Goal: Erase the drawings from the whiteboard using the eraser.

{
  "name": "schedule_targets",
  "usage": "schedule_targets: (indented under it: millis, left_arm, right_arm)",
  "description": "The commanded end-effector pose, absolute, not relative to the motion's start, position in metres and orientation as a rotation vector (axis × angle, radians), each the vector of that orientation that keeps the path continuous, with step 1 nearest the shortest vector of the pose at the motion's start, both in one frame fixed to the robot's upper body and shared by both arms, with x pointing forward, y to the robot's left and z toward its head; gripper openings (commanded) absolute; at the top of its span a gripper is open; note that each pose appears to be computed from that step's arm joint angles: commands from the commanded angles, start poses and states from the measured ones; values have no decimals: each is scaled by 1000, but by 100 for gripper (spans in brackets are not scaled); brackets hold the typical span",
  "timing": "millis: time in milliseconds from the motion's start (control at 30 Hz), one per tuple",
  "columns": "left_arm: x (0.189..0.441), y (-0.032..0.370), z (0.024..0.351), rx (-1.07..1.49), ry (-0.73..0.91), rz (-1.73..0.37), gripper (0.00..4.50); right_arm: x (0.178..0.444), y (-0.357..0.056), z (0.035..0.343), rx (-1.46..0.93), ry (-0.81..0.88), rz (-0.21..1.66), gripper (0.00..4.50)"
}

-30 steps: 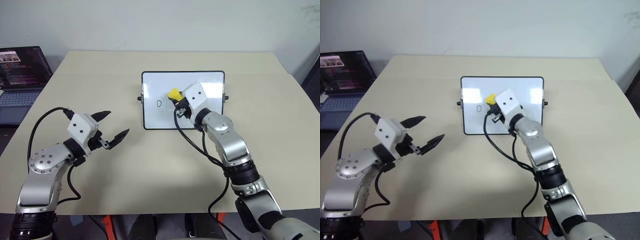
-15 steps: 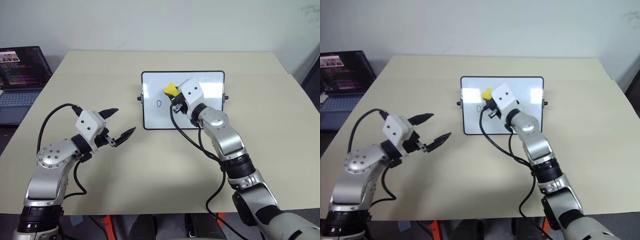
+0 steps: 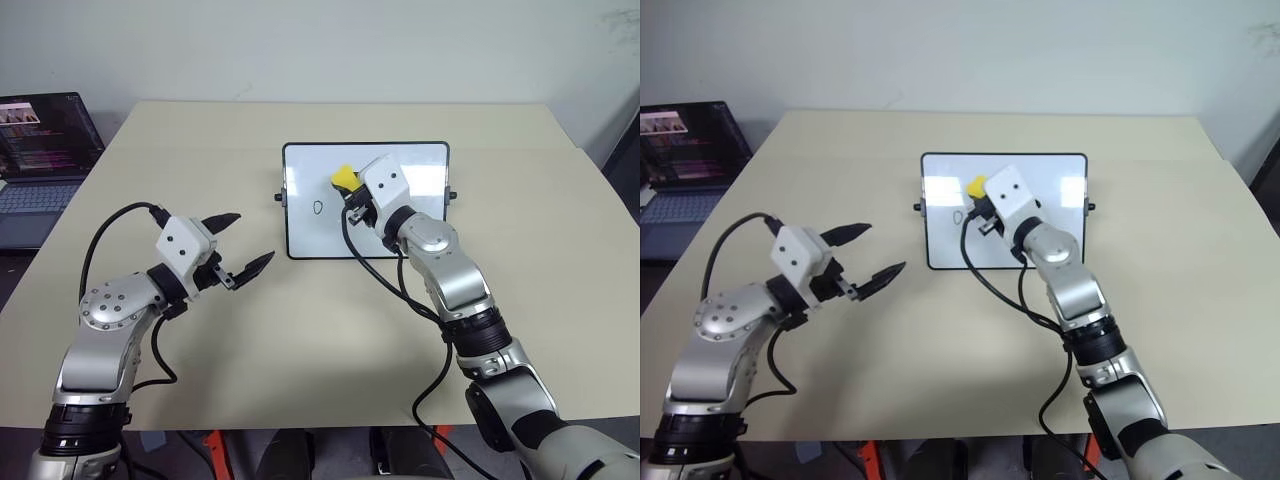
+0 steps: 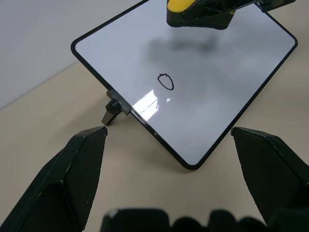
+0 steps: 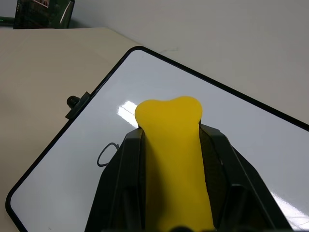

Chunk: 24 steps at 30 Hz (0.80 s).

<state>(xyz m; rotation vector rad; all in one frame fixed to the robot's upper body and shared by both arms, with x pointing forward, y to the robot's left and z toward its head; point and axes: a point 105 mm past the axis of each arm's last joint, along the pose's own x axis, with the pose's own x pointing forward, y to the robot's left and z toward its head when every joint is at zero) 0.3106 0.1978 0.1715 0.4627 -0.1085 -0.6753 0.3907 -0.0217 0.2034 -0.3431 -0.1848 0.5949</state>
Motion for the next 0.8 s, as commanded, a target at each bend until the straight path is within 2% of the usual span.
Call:
schedule_targets:
  millis: [33,500,800]
  left_arm:
    - [310,196,183,487,-155,-679,450]
    - [311,199,182,491,-149,-677,450]
    - [311,200,184,494,-151,-673,450]
  right_arm:
    - [389,-21,225,-333,-262,588,123]
    - [398,3,236,-326,-301,607,123]
    - [411,24,210,-351,-283,621,123]
